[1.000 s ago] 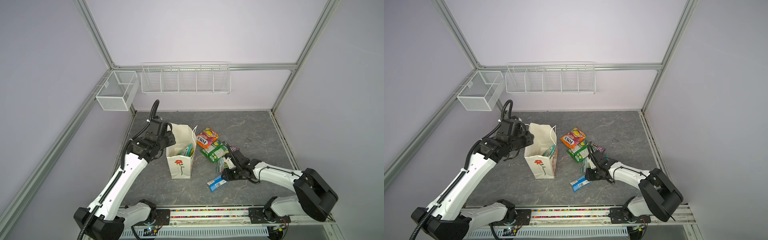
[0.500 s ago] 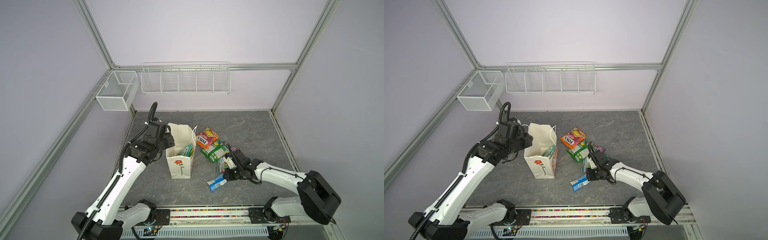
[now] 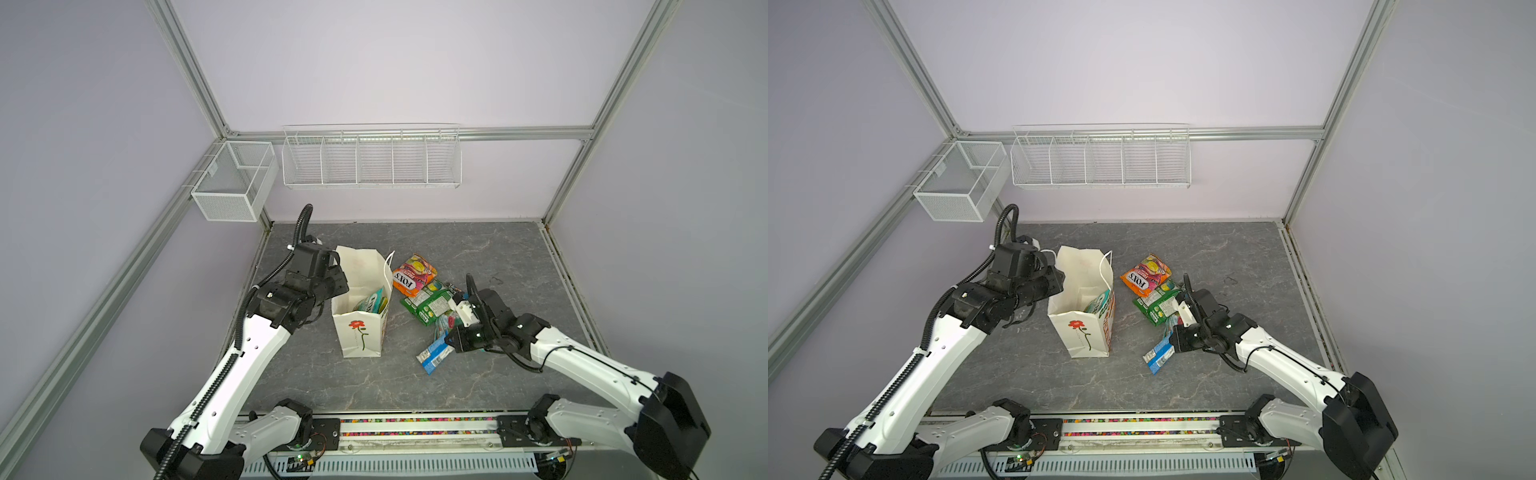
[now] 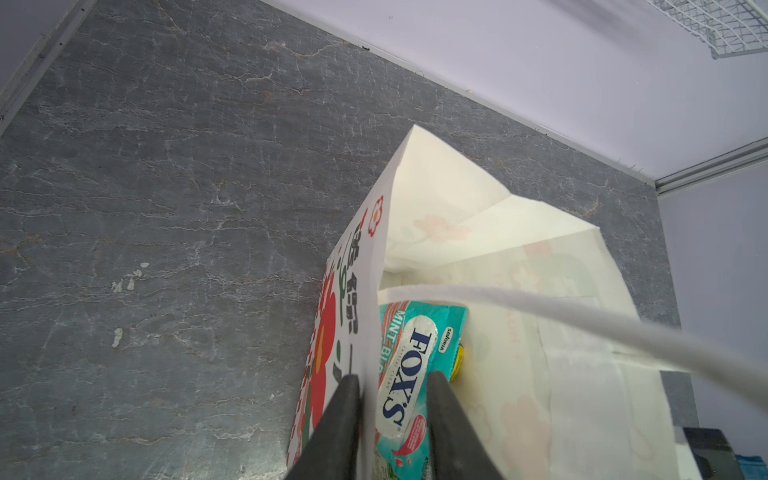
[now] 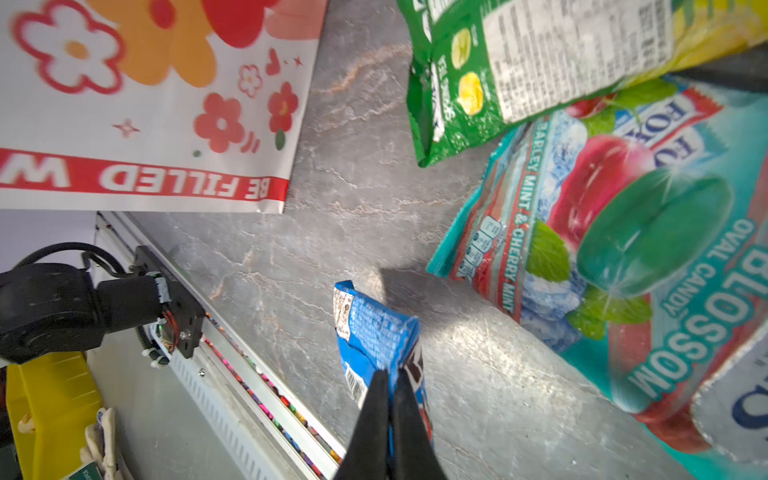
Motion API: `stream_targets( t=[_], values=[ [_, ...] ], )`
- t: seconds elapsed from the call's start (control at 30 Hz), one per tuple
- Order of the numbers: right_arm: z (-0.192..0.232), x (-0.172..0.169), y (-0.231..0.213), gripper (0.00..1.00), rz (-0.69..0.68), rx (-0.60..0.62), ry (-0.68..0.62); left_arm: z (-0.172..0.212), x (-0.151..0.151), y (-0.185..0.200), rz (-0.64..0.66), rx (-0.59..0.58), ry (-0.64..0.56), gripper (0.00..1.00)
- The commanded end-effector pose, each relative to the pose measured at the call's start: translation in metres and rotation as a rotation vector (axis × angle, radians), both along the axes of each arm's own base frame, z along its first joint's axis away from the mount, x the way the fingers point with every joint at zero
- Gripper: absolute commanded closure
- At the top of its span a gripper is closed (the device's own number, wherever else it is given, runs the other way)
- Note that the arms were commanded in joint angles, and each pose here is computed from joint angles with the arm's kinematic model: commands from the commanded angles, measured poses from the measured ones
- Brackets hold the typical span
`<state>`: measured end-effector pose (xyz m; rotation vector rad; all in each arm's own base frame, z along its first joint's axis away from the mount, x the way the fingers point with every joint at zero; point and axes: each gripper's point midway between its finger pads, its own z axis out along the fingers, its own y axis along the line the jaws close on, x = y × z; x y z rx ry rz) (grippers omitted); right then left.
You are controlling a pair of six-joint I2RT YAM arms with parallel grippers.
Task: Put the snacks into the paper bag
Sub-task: 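Lift the blue wrapper with the right gripper up toward the paper bag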
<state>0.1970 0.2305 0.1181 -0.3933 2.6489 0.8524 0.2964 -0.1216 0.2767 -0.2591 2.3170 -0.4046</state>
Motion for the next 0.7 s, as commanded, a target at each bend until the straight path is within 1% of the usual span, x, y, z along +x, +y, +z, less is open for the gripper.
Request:
stream_targets(
  t=[0.0,0.17,0.4,0.67],
  values=[
    [0.032,0.000,0.007,0.93,0.030,0.064,-0.049,0.006,-0.001,0.001,0.004,-0.013,-0.018,0.71],
    [0.064,0.006,0.012,0.93,0.036,0.108,-0.108,0.007,-0.001,0.001,0.004,-0.022,-0.024,0.71],
    [0.102,0.014,0.015,0.93,0.046,0.126,-0.175,0.007,-0.003,0.003,0.008,-0.020,-0.022,0.72],
    [0.150,0.018,0.011,0.93,0.041,0.141,-0.265,0.004,-0.004,0.006,0.014,0.003,-0.016,0.77]
  ],
)
